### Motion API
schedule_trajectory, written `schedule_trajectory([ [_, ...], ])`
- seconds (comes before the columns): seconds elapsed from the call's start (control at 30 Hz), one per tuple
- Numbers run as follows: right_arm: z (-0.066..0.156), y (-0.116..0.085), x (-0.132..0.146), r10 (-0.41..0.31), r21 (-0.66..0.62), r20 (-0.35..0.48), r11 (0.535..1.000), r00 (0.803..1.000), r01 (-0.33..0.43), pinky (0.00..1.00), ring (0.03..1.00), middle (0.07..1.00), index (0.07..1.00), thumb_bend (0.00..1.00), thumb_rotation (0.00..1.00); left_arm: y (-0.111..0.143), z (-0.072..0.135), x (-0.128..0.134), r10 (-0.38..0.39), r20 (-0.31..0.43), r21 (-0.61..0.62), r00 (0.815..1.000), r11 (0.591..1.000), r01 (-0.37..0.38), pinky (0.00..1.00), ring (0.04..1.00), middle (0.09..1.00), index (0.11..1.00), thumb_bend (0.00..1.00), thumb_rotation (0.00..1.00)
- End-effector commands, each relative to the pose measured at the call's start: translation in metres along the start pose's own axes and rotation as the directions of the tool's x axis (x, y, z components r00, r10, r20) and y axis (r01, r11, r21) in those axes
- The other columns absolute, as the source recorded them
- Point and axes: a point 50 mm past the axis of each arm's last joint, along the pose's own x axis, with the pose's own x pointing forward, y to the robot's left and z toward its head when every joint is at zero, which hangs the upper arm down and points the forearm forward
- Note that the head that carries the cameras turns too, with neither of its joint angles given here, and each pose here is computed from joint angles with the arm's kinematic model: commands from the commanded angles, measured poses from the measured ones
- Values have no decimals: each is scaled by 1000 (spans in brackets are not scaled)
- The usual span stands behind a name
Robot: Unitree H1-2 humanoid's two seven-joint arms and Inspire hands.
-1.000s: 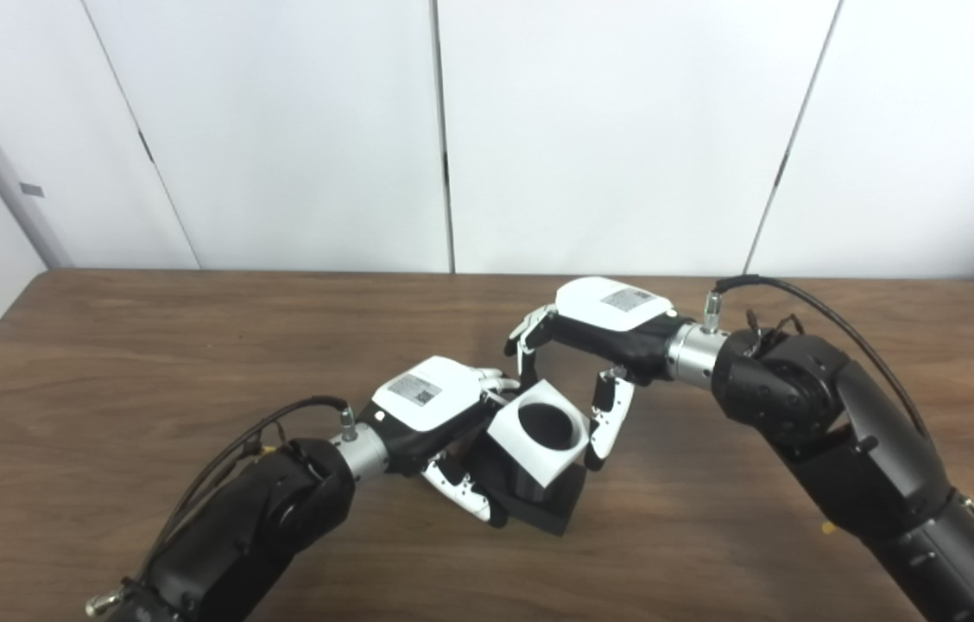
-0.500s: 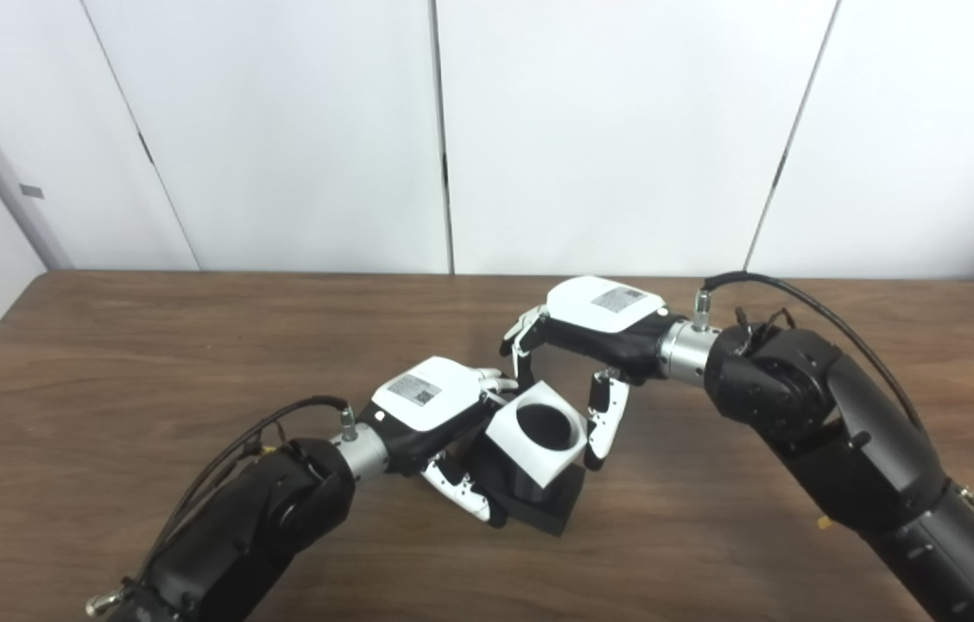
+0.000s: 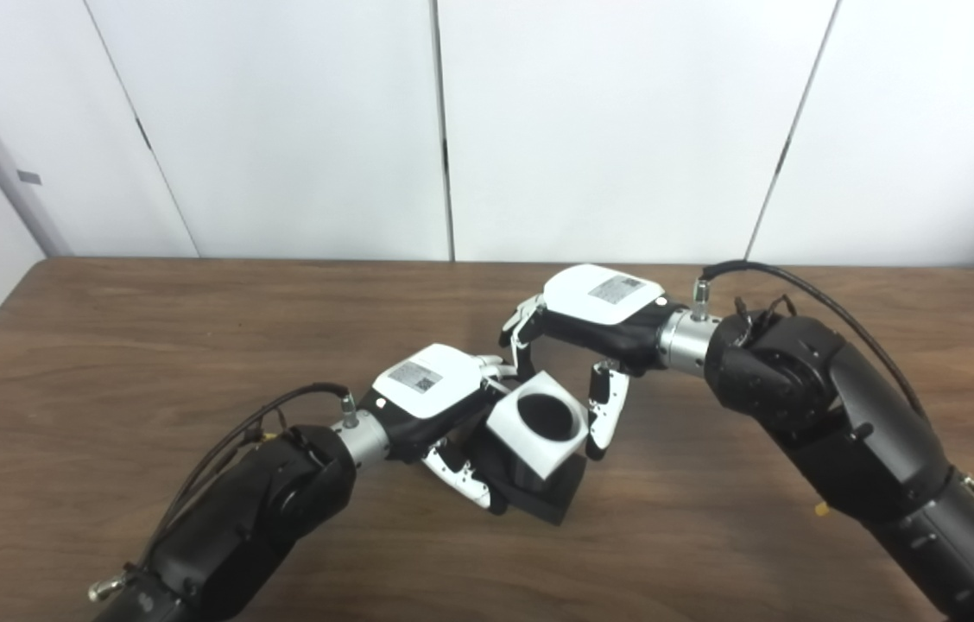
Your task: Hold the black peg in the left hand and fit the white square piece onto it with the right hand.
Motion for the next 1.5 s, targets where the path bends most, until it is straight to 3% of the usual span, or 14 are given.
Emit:
schedule_trajectory([
  [0.0,14,-16,0,-13,-45,67,999,998,16,843,865,790,477,516,138,-29,10,1,-145,-8,38,989,989,146,864,919,905,493,519,83],
  [0.7,12,-13,-1,25,-39,46,999,999,-24,840,846,797,494,518,147,-28,8,0,-144,-8,35,989,989,145,858,906,901,493,519,83],
  [0.77,11,-14,-2,35,-34,36,999,999,-34,835,850,813,678,764,244,-28,8,0,-144,-10,31,989,989,144,858,908,901,493,519,83],
  [0.87,8,-14,-3,34,-20,25,999,999,-34,816,852,832,801,908,286,-28,8,-1,-143,-9,28,990,989,143,858,904,897,493,519,83],
  [1.0,4,-14,-5,42,-14,4,999,999,-41,808,862,855,856,972,301,-28,7,-1,-138,-8,29,990,990,138,852,900,891,493,519,83],
  [1.3,2,-13,-9,59,-8,-32,998,998,-59,805,877,881,872,972,243,-29,5,-2,-138,-7,21,990,990,139,862,907,895,493,519,82],
  [1.47,-2,-13,-13,49,-1,-54,999,997,-49,806,881,880,849,876,163,-29,6,-3,-136,-7,27,991,990,136,858,907,892,493,519,82],
])
